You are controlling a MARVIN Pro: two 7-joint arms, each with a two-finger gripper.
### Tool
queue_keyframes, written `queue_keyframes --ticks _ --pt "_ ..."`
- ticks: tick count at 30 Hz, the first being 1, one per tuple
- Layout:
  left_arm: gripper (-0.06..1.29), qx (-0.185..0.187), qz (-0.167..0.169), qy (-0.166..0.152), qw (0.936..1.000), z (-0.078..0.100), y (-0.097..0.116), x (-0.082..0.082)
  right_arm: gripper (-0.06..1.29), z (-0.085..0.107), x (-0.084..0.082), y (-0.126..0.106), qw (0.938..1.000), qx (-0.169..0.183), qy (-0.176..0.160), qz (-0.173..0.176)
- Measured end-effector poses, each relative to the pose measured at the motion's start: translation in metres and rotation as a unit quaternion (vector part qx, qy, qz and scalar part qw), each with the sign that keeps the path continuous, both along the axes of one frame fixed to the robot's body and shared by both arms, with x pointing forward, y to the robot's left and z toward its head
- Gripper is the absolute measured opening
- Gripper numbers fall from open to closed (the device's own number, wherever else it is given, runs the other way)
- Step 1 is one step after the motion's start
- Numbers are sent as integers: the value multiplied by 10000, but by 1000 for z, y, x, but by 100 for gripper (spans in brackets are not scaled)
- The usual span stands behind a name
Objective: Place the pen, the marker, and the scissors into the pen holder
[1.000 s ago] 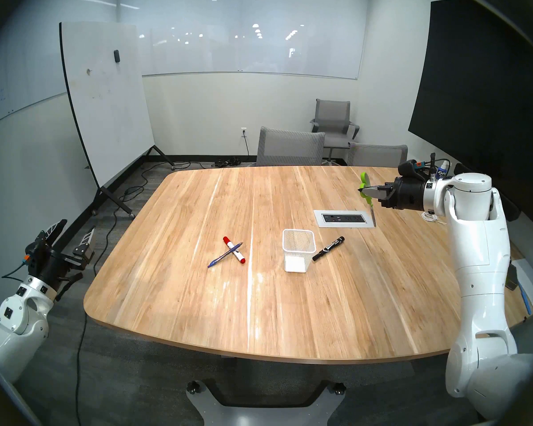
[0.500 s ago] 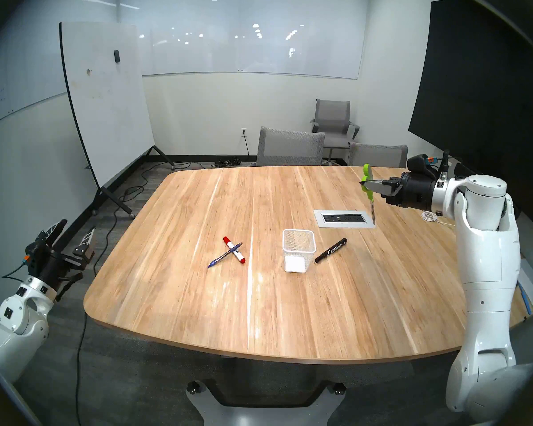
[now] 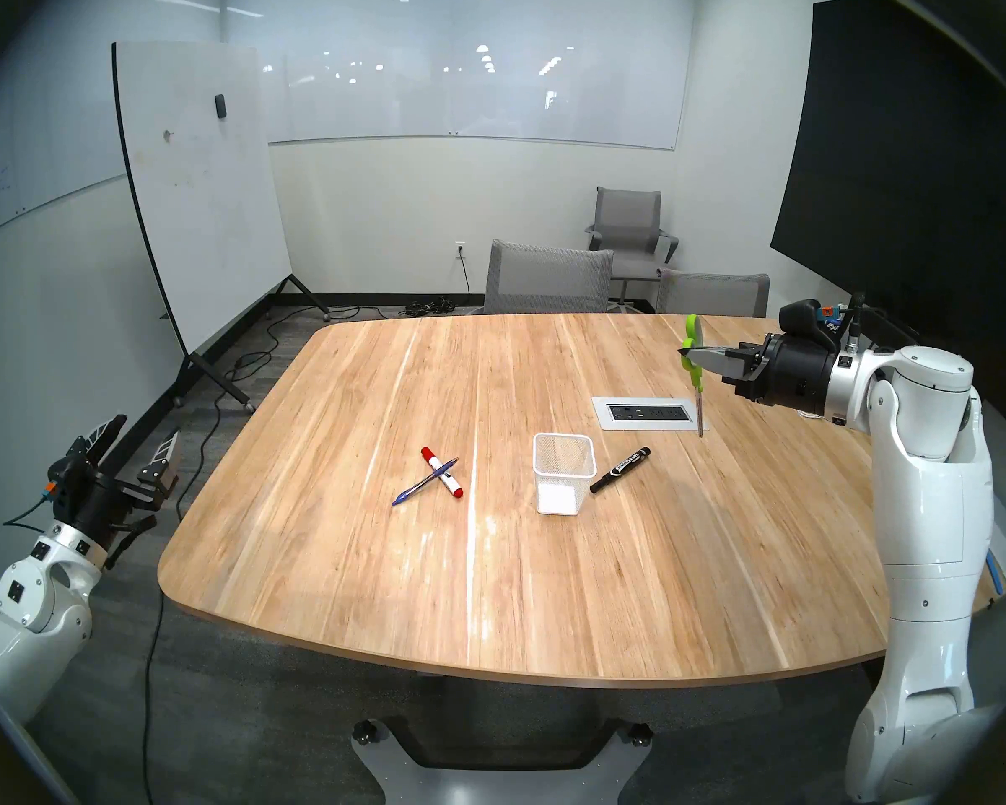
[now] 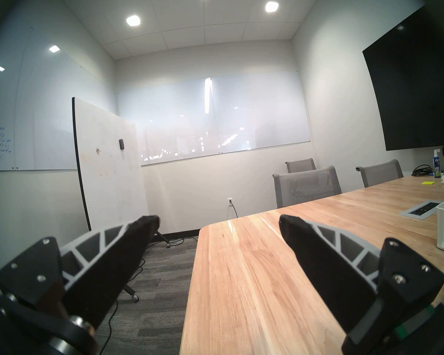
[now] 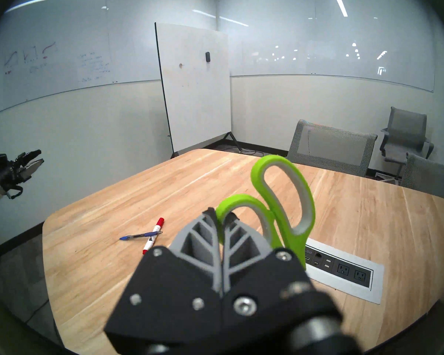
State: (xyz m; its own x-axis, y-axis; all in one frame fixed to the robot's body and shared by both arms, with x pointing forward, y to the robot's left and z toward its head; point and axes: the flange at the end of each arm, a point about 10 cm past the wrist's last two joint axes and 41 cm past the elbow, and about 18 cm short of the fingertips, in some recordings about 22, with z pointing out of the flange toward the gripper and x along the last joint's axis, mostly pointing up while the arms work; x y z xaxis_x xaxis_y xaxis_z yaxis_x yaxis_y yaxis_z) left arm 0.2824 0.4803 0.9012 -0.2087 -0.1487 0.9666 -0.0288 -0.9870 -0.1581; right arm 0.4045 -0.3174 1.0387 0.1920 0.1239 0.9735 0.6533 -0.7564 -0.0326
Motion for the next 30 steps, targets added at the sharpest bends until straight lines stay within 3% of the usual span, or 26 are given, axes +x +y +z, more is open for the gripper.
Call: queue_keyframes --ticks 16,30 --pt "127 0 -1 -2 10000 0 0 0 -3 -4 0 13 9990 62 16 448" --pt "127 0 -1 -2 10000 0 0 0 -3 1 -2 18 9981 163 -53 591"
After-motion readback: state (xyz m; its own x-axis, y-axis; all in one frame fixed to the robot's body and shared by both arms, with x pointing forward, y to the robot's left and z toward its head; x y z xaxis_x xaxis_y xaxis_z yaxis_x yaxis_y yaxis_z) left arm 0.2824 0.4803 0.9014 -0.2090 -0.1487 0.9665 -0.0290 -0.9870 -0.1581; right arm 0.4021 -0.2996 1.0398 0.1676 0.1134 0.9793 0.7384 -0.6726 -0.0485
